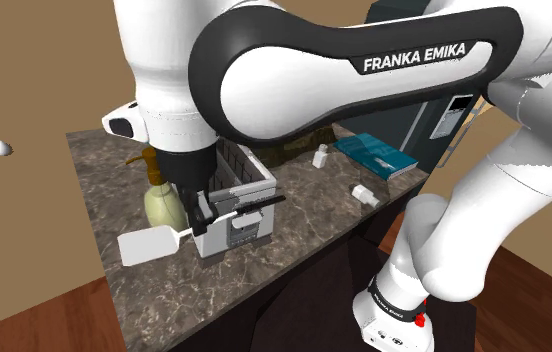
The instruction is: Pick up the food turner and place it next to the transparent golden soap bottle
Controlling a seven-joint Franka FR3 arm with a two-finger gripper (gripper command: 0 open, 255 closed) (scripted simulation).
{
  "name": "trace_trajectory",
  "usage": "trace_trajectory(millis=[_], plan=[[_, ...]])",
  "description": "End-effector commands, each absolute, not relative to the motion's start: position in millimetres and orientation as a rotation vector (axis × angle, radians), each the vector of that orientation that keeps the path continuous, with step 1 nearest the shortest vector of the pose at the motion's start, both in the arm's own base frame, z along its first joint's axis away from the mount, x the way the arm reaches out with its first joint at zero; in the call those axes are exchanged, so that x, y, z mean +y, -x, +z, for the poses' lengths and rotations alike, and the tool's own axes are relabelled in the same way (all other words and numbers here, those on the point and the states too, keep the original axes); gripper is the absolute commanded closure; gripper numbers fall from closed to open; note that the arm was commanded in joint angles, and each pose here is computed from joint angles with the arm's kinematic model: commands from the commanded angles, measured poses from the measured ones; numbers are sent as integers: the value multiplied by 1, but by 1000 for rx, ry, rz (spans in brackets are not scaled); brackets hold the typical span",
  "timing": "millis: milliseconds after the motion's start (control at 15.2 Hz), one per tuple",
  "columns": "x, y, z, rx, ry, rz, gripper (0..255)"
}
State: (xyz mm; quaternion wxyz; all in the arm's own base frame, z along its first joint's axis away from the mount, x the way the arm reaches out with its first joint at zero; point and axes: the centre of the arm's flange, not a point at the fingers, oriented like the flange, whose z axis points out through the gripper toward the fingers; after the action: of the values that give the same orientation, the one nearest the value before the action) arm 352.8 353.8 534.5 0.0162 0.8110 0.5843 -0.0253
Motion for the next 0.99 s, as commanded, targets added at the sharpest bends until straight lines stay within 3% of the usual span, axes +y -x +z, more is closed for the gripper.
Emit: trace_trajectory(millis=[0,924], plan=[[353,-354,546,1817,-2522,-79,255],[353,-354,620,1817,-2522,-79,255]])
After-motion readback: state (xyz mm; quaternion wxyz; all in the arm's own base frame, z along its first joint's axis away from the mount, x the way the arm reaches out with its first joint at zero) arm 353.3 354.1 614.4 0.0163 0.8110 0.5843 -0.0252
